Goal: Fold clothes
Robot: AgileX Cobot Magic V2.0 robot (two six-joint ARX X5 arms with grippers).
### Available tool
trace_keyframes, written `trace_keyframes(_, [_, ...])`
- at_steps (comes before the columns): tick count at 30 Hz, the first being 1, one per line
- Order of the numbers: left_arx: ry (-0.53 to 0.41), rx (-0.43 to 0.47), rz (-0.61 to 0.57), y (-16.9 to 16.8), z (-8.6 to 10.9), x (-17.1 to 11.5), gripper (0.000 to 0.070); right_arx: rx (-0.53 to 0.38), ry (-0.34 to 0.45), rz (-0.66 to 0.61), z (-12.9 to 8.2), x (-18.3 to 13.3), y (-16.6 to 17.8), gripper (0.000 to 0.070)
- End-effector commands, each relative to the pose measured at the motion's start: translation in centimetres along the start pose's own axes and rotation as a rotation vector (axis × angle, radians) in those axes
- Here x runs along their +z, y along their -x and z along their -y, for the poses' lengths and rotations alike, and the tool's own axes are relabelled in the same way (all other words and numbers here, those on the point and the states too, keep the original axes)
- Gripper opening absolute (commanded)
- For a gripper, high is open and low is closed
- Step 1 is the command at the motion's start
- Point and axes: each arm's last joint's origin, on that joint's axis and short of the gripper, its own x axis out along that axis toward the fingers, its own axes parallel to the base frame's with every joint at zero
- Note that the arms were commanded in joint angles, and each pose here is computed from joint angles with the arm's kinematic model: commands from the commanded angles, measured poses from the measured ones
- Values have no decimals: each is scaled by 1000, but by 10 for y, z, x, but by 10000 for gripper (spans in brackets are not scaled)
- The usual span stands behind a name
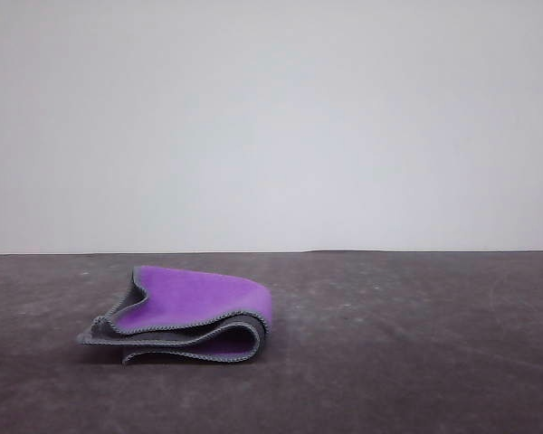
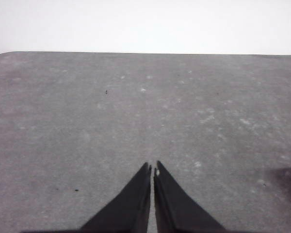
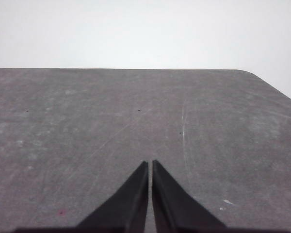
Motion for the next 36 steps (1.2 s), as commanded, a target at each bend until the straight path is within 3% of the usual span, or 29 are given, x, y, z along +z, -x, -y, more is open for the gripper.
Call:
trace_keyframes(1, [-11, 4, -9, -2, 0, -6, 0, 0, -17, 6, 0, 0, 0, 10])
trace_keyframes(36, [-11, 4, -9, -2, 0, -6, 0, 0, -17, 7, 0, 0, 0, 10])
